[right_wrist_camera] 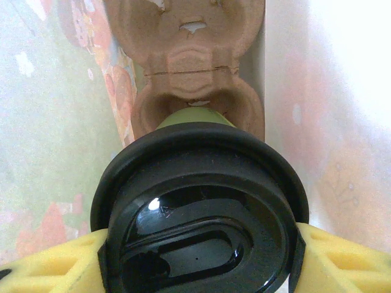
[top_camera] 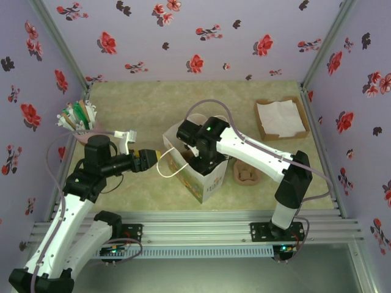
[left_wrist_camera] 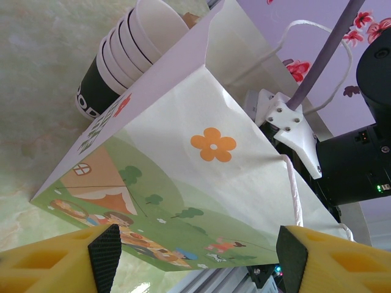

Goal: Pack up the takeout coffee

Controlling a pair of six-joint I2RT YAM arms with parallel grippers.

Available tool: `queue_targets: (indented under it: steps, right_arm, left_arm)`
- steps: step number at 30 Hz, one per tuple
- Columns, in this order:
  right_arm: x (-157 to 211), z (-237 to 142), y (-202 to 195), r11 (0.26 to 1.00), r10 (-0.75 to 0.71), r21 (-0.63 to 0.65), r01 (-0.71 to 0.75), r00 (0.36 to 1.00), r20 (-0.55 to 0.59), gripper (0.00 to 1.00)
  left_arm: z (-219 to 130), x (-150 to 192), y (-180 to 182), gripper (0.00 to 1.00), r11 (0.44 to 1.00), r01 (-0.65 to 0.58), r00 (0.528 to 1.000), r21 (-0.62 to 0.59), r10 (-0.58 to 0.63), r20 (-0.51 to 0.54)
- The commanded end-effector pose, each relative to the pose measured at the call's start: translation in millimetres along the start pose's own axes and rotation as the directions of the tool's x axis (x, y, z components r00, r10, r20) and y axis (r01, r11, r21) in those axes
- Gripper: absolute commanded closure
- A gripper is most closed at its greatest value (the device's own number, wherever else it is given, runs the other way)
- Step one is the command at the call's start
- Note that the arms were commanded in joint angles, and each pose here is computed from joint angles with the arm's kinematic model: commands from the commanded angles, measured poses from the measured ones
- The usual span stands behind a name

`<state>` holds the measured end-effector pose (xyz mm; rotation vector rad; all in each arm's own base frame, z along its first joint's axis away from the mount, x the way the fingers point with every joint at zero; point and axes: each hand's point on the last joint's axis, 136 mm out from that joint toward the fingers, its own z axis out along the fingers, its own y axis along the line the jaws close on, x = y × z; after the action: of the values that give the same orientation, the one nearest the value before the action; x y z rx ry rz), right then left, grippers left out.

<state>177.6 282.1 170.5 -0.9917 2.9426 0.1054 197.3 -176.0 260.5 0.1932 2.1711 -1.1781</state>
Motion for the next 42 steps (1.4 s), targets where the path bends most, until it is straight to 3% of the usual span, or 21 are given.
queue_targets:
  steps: [1,23,42]
  right_arm:
    - [3,5,-1,1.000,-0.011,-0.006,0.011,1.000,-0.016,0.37]
    - [4,18,-2,1.000,0.000,-0.008,0.000,1.000,-0.031,0.37]
    - [7,56,-1,0.999,0.020,-0.027,-0.022,0.996,-0.088,0.37]
  left_arm:
    - [-1,-2,-4,0.29,1.000,-0.018,1.000,0.011,0.018,0.015]
    - [0,-1,-3,0.29,1.000,-0.014,1.000,0.011,0.014,0.014]
    - [0,-1,-2,0.29,1.000,-0.014,1.000,0.009,0.014,0.014]
